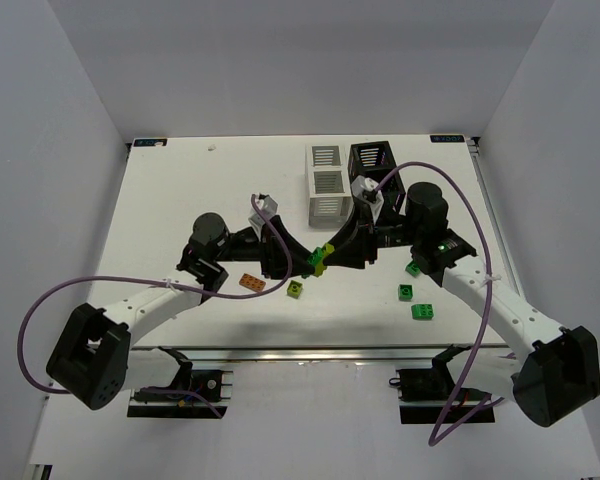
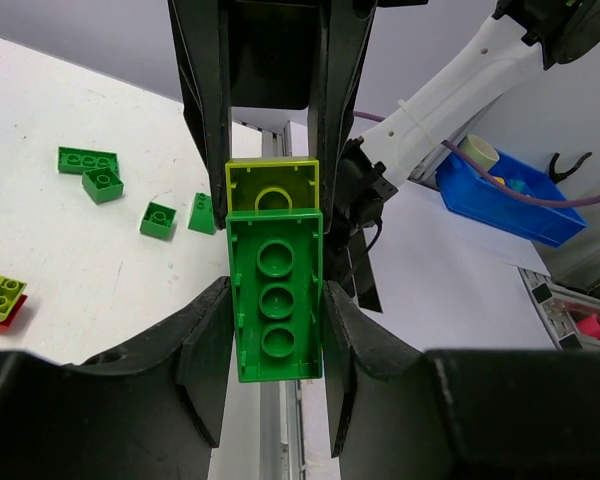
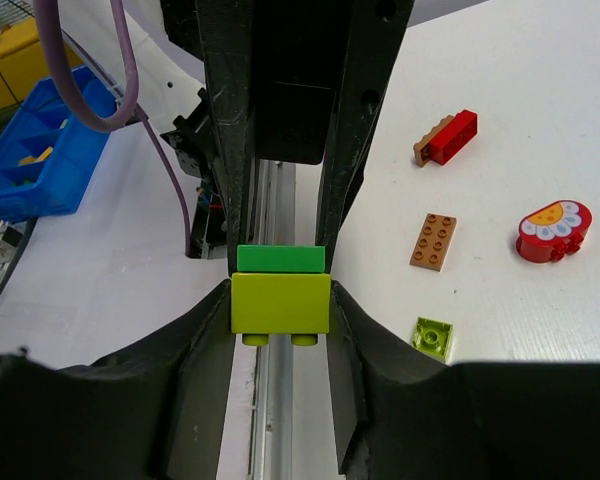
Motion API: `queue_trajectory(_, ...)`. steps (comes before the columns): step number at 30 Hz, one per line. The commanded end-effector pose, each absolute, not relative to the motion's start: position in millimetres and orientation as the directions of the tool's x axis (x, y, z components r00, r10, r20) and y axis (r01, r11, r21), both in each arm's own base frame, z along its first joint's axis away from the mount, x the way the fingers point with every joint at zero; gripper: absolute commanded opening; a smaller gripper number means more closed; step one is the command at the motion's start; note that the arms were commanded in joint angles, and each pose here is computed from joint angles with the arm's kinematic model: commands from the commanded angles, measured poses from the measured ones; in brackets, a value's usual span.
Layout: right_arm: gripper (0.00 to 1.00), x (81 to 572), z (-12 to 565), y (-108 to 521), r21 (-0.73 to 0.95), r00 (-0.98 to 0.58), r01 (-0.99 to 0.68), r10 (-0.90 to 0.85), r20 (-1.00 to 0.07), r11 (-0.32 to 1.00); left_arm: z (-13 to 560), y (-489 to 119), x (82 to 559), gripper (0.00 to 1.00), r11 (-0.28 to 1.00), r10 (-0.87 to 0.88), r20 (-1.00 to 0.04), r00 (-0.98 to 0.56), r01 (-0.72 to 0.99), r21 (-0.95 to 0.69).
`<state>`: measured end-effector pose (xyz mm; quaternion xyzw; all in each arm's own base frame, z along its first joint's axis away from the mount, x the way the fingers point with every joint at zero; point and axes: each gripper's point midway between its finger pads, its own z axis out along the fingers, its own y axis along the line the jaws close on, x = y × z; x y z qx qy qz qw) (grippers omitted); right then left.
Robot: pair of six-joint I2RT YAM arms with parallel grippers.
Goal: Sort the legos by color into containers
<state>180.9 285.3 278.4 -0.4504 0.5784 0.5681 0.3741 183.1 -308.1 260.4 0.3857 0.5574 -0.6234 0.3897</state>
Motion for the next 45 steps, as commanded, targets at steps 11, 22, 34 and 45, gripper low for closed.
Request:
queue_trajectory(11, 0.0, 183.0, 282.8, 277.3, 0.211, -0.209, -0.978, -0.087, -0.974, -0.008, 291.7, -298.7, 168.5, 0.0, -0.086, -0.11, -0.961, -0.252, 0.966, -0.243)
queue_trajectory(22, 0.0, 191.1, 273.5, 272.7, 0.213, -0.214, -0.977, -0.107, -0.971, 0.022, 303.4, -288.0, 177.4, 0.0, -0.047, -0.158, -0.963, -0.218, 0.976, -0.213)
queue_trajectory(34, 0.0, 191.4, 274.0, 269.9, 0.193, -0.193, -0.981, -0.113, -0.975, 0.019, 310.4, -282.6, 175.7, 0.0, -0.055, -0.18, -0.961, -0.212, 0.977, -0.205)
queue_trajectory(45, 0.0, 274.2, 282.0, 231.5, -0.042, -0.053, -0.854, -0.167, -0.985, 0.518, 293.0, -279.8, 220.3, 0.0, 0.16, -0.16, -0.955, -0.249, 0.948, -0.274)
